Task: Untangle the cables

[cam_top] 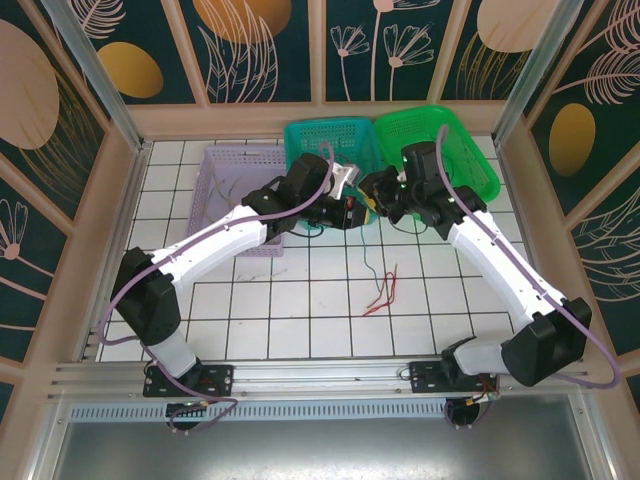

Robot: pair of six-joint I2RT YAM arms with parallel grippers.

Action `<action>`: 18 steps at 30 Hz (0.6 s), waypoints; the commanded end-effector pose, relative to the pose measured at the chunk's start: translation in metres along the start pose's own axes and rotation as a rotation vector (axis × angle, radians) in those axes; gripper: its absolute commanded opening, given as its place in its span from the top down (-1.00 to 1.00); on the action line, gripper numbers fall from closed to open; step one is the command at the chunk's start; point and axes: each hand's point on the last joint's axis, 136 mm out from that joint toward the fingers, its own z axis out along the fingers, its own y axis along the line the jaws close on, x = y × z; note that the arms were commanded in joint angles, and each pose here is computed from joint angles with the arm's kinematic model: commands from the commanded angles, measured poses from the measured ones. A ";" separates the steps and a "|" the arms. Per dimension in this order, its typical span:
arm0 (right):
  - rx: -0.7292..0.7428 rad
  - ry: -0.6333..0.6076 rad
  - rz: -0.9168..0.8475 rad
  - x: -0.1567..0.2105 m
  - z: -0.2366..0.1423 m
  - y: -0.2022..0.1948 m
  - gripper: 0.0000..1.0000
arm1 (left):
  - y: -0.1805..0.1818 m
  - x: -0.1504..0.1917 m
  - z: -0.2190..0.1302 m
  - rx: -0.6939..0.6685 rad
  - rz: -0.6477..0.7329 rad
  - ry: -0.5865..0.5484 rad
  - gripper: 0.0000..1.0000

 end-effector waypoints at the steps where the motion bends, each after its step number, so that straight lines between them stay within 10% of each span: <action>1: -0.010 -0.002 -0.039 0.004 0.001 -0.001 0.97 | 0.001 -0.005 0.006 0.007 0.017 0.010 1.00; 6: 0.066 -0.166 -0.288 -0.045 -0.015 0.014 1.00 | -0.001 -0.008 0.003 0.000 0.017 0.008 0.92; 11: 0.145 -0.282 -0.434 -0.117 -0.043 0.026 1.00 | -0.003 -0.024 -0.009 -0.061 0.005 -0.043 -0.04; 18: 0.263 -0.443 -0.567 -0.221 -0.058 0.027 1.00 | 0.006 -0.043 -0.046 -0.153 -0.042 -0.147 -0.16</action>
